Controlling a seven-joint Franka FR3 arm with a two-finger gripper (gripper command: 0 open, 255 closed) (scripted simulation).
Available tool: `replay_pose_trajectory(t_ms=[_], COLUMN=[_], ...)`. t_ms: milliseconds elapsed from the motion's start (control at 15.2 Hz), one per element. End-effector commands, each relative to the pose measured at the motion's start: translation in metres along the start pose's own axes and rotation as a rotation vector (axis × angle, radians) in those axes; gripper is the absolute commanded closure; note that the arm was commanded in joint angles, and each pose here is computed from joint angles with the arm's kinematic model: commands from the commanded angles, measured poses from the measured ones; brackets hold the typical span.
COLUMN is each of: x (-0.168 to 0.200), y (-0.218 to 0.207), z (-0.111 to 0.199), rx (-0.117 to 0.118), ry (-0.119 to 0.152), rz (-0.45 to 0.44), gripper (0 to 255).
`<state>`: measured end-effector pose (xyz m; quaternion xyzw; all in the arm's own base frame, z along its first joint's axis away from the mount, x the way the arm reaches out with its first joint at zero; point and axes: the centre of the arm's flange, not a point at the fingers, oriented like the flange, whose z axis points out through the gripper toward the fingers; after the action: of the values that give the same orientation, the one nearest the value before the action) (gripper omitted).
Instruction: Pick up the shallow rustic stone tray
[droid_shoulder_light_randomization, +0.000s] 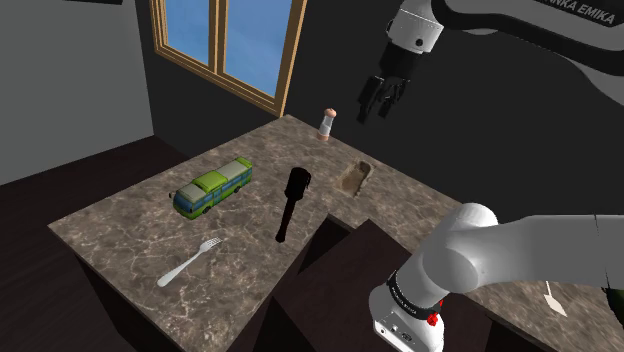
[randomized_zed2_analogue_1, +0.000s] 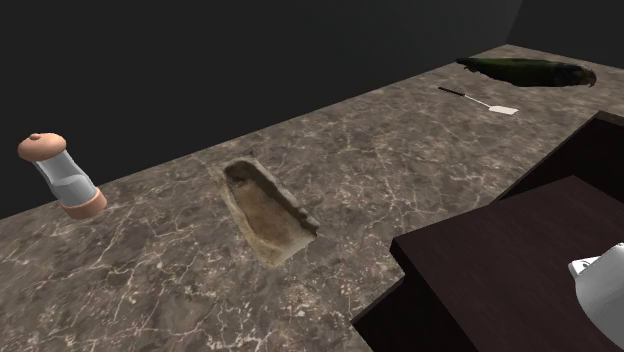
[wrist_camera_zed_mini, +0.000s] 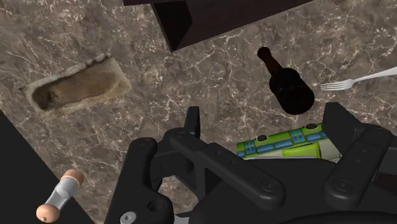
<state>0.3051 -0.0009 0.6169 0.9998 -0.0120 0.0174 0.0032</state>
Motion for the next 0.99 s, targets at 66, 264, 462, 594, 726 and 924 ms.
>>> replay_pose_trajectory(t_ms=[66, 264, 462, 594, 726, 924], x=[0.007, 0.025, 0.042, 0.052, 0.062, 0.075], y=[0.007, 0.029, 0.053, 0.07, 0.087, 0.113], z=[0.009, 0.035, 0.061, 0.079, 0.096, 0.123], rx=[0.001, 0.003, 0.006, 0.007, 0.009, 0.011], ry=[0.002, 0.009, 0.017, 0.021, 0.026, 0.033], rz=[0.026, 0.104, 0.181, 0.233, 0.285, 0.363], gripper=[0, 0, 0, 0, 0, 0])
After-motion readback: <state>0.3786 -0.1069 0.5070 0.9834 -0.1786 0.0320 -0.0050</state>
